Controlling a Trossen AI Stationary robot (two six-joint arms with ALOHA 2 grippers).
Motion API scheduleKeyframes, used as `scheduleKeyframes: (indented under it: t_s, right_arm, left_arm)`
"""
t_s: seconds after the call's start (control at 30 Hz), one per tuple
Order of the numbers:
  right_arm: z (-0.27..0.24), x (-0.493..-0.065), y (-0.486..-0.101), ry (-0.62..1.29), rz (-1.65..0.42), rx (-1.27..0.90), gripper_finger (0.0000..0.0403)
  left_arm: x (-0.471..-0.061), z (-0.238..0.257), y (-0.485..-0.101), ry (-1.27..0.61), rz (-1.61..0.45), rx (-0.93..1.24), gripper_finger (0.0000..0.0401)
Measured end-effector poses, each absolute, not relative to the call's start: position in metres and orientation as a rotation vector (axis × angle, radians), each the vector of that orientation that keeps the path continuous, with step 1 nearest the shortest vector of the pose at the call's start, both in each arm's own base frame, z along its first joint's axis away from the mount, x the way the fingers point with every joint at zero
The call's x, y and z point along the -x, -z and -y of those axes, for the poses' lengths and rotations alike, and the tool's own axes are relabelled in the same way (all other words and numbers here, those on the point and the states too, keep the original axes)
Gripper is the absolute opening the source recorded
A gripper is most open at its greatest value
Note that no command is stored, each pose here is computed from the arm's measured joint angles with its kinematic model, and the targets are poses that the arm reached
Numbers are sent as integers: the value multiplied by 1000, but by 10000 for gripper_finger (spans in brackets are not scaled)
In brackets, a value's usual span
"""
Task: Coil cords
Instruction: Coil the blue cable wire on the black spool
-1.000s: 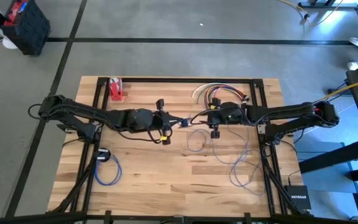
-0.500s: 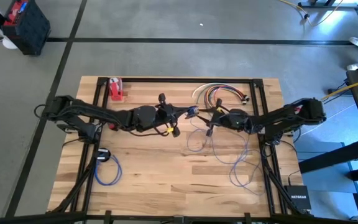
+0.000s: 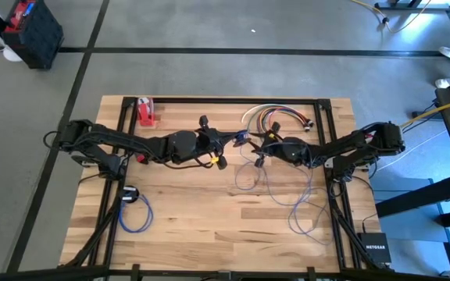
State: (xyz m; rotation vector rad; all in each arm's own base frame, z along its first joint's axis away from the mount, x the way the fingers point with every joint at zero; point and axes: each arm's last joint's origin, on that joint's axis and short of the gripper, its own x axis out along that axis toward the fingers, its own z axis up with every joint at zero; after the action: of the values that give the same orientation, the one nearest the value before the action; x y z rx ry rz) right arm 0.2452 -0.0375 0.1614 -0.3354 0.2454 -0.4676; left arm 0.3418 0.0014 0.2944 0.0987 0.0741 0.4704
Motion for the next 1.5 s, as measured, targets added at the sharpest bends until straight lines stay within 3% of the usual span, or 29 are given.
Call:
scheduleKeyframes:
  t_s: [0.27,0.73,1.1,1.5]
  right_arm:
    - [48,-244,-160,480,-254,324,120]
    - [50,-260,-143,388,-348,328,7]
    - [24,-267,-152,315,-309,406,3]
    - [9,-287,-184,414,-330,571,1]
  left_arm:
    - [-342,-2,-295,-471,-72,-97,1]
    - [-342,-2,-296,-473,-68,-122,1]
    - [-342,-7,-296,-487,-59,-111,1]
    - [-344,-13,-293,-508,-51,-68,1]
